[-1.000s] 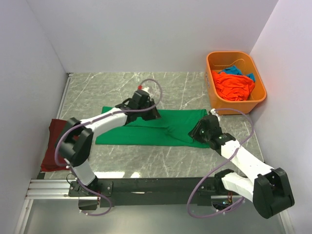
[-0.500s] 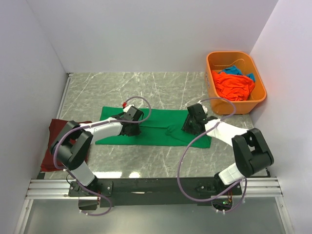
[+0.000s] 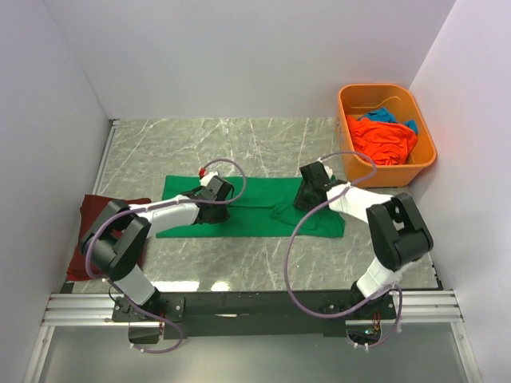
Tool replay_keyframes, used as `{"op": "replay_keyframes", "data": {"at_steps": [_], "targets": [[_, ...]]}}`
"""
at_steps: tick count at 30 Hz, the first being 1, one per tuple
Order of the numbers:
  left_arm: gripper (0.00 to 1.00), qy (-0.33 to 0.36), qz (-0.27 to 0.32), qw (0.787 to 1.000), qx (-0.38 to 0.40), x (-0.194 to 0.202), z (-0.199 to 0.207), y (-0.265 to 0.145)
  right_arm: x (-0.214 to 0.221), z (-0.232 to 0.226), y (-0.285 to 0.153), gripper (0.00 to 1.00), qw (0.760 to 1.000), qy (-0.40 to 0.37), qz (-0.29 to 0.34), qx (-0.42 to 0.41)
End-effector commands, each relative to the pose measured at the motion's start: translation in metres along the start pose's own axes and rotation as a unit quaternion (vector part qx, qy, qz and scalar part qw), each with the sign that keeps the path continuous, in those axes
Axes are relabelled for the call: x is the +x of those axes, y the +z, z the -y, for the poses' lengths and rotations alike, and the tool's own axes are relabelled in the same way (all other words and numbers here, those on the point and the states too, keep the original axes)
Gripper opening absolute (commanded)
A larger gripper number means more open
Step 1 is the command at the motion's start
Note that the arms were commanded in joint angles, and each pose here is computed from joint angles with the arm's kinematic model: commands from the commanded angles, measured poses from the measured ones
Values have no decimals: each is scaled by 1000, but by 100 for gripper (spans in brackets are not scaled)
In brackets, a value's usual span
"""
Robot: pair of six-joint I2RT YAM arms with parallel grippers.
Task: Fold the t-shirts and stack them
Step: Fold the tshirt
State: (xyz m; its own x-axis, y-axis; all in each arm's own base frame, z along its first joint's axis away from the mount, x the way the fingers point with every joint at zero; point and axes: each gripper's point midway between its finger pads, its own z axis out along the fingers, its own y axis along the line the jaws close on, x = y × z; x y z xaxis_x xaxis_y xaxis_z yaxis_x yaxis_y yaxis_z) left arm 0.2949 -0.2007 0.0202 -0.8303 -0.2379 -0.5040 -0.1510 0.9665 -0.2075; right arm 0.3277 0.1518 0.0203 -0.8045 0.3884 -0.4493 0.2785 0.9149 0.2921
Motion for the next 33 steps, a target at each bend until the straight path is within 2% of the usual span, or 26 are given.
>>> {"op": "replay_keyframes", "data": {"at_steps": [1,11,21,25,28,33], "targets": [[18,12,-27,999,-16,28,-13,-2,-1,0,13,41,999,-27,-12,23],[15,1,-83,996,36,89,8,-20,-37,-32,39,40,995,-85,-28,34],[15,-1,-140,979,148,157,87,-49,-69,-82,70,40,985,-167,-46,14],[15,-1,-143,970,194,152,125,-56,-81,-116,80,40,978,-200,-49,-11],[19,2,-117,967,225,130,147,-68,-92,-134,79,40,977,-209,-40,-33],[28,-20,-65,965,252,67,155,-87,-136,-152,42,42,979,-195,19,-58]]}}
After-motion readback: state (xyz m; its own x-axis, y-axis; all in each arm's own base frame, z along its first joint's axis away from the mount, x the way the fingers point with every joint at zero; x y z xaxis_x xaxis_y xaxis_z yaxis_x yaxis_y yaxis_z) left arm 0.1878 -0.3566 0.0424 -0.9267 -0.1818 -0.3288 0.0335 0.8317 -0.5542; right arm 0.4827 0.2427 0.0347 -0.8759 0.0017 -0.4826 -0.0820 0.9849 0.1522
